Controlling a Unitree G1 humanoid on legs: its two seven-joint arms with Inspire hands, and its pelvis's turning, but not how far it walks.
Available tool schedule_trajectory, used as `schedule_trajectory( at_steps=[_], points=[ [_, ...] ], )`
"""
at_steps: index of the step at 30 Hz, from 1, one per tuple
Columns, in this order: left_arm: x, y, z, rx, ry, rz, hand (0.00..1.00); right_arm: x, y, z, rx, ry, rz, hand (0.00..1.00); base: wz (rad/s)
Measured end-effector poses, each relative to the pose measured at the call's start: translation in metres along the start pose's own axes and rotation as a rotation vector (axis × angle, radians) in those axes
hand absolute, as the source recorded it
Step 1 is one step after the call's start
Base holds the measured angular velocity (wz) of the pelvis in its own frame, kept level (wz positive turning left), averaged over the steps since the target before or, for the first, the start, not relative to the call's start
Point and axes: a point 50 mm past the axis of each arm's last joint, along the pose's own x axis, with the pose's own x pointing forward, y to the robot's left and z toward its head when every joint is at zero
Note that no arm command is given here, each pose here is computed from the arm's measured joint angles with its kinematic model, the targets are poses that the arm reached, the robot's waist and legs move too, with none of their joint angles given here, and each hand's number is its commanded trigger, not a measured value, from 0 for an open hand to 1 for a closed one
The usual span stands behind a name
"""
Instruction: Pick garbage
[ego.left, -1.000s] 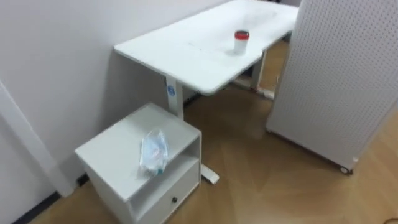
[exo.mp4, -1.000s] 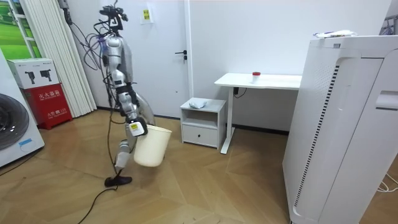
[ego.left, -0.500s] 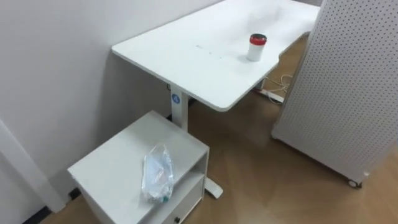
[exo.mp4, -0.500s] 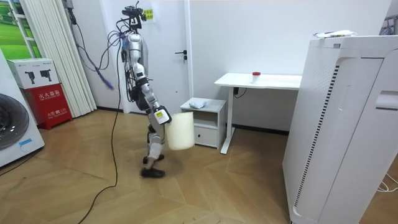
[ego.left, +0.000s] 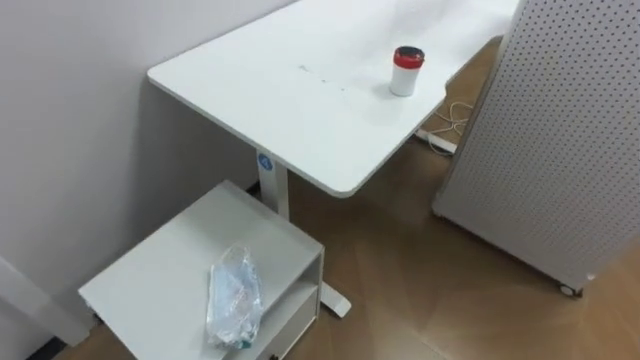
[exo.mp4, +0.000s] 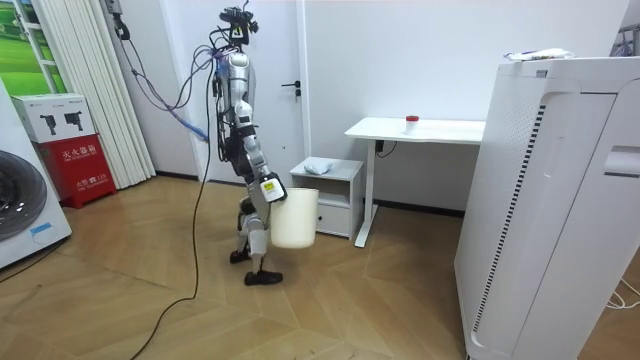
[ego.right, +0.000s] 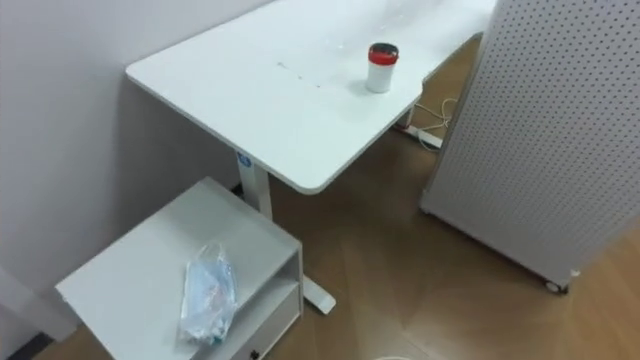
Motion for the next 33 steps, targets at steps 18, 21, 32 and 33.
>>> schedule_trajectory(
  at_steps=[18, 21, 32, 33],
  points=[
    [0.005, -0.005, 0.169, -0.098, -0.521, 0.225, 0.0, 0.009, 0.031, 0.095, -0.114, -0.295, 0.028, 1.0, -0.06],
    [0.002, 0.003, 0.187, -0.128, -0.576, 0.281, 0.0, 0.008, 0.034, 0.106, -0.106, -0.334, 0.028, 1.0, -0.08],
    [-0.01, 0.015, 0.229, -0.098, -0.731, 0.369, 0.0, 0.005, 0.048, 0.126, -0.139, -0.41, 0.068, 1.0, -0.05],
    [-0.011, 0.016, 0.232, -0.095, -0.74, 0.376, 0.0, 0.005, 0.049, 0.126, -0.142, -0.412, 0.069, 1.0, 0.0]
  ],
)
